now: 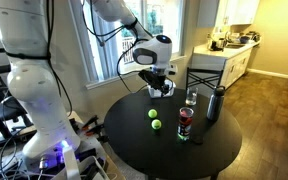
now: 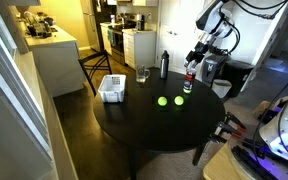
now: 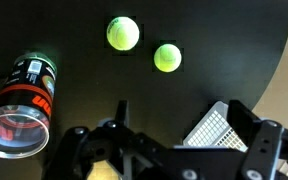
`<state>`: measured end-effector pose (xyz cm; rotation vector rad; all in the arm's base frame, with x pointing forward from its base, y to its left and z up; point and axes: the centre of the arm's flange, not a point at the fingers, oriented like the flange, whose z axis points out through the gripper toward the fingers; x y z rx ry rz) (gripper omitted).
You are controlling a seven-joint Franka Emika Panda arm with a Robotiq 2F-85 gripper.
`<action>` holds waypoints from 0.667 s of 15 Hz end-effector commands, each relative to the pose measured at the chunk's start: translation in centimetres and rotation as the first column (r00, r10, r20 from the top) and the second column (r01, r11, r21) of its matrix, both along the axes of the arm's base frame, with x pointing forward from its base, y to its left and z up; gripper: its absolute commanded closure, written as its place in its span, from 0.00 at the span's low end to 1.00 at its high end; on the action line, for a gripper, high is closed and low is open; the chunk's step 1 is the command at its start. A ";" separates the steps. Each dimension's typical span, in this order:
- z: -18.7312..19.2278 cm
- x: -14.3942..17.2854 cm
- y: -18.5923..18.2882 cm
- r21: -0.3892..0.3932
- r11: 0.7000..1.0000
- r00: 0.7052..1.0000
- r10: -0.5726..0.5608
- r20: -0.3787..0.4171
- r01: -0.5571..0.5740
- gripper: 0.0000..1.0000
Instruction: Put one tennis ball into the tennis ball tube
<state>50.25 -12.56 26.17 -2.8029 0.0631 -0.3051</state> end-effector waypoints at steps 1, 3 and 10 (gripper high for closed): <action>0.0 0.0 0.0 0.000 1.000 1.000 0.000 0.000 0.000 0.00; 0.0 0.0 -0.2 0.000 1.000 1.000 -0.002 0.001 0.002 0.00; -0.7 0.2 0.1 -0.009 1.000 1.000 0.002 0.002 -0.002 0.00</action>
